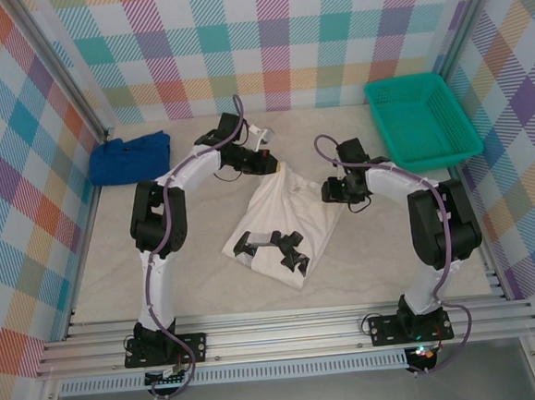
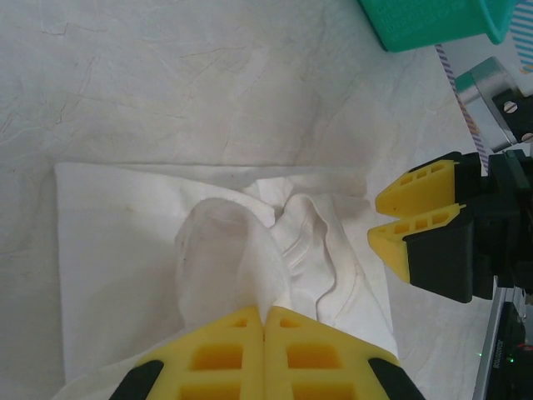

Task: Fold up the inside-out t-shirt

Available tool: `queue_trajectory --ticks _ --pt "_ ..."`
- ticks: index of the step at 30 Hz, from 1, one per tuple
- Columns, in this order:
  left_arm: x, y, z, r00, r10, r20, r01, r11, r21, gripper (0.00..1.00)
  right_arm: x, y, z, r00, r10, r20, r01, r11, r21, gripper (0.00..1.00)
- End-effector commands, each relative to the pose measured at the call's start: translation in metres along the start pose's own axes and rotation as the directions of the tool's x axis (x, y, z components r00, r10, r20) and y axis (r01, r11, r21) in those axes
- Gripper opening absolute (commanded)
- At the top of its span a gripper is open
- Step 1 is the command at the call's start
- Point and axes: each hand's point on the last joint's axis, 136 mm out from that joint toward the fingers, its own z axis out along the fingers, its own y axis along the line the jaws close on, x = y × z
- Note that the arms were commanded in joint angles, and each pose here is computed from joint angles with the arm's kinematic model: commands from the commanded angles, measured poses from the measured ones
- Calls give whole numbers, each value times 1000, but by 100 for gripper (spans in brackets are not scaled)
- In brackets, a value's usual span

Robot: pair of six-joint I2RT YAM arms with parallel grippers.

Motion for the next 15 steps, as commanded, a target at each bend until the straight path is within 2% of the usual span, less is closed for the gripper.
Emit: queue_trajectory --ticks 1,12,15 --pt "-4 -3 0 1000 21 0 -21 1000 5 4 -11 2 7 999 -41 19 41 999 11 48" --pt "-3 -4 -1 1000 20 -2 -20 1000 0 4 -26 21 28 989 -149 9 150 989 -20 47" --pt "-2 -3 -1 1000 19 -6 -19 1000 -2 4 -24 23 33 987 -162 -2 162 987 -21 43"
